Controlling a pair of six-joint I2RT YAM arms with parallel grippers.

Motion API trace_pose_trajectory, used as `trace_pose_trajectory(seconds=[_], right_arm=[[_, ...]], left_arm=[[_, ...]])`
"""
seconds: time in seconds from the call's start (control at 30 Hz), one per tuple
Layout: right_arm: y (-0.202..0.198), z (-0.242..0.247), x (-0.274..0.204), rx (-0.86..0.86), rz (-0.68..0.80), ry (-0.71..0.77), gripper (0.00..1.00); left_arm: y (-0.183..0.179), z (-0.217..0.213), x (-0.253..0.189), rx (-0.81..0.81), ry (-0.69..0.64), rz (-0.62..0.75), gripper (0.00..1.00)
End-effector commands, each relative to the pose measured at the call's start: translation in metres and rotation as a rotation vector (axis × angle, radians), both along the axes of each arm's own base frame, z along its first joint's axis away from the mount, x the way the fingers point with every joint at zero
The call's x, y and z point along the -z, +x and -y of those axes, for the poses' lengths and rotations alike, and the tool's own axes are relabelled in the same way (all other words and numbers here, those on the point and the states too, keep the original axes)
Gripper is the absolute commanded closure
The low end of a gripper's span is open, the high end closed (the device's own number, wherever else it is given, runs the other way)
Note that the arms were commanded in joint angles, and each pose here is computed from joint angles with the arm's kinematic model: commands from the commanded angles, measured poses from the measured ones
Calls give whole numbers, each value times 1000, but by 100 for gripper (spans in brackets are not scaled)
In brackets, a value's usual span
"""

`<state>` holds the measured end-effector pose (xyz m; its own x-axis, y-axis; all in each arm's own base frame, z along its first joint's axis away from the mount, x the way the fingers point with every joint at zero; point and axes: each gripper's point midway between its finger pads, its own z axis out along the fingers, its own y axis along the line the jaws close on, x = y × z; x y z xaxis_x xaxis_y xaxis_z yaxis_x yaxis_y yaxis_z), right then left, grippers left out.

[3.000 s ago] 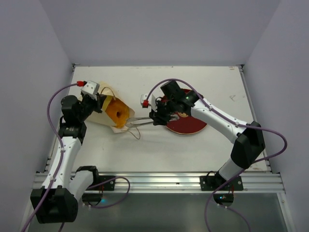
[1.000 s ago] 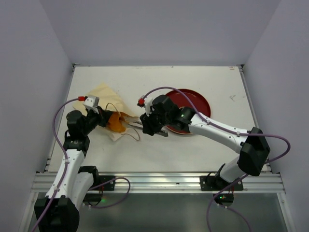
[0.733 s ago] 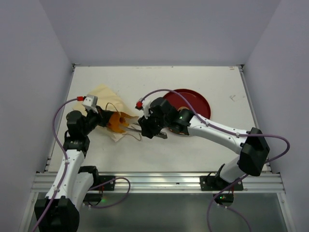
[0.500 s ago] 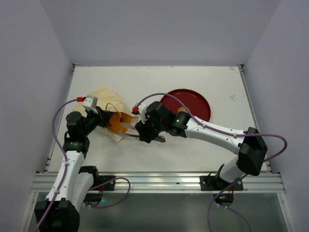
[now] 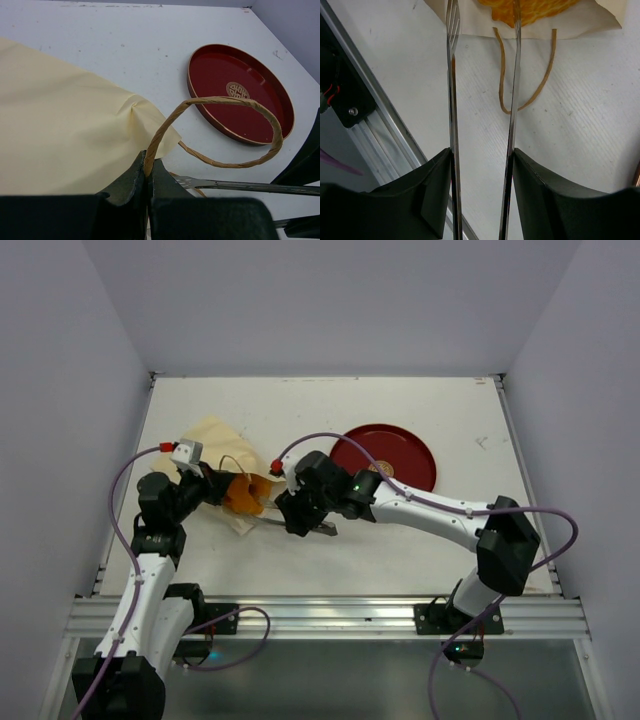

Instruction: Take the fake bread out of the paper bag

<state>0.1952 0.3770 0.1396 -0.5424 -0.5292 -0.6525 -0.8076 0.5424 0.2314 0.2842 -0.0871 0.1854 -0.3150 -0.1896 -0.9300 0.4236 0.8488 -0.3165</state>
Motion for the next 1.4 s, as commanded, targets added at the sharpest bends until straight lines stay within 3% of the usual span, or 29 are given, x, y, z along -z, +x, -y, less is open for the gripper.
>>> trace_pose_trajectory(seconds=[0.0,0.33,1.03,1.17,1.37], right_arm=[[8,-19,-28,17,27,88,47],[22,-29,-30,59,99,70,46],[13,-42,-6,87,58,2,46],[16,-40,3,113,57,-28,56],[22,-35,7,138,79,-51,80]], left_arm=[[-12,8,19,37,-34,-85,100],[-14,11,19,55,-39,-79,100],[-15,14,16,74,-44,-58,100],[-16,14,15,75,-45,-54,100],[-16,14,15,78,-45,-52,100]])
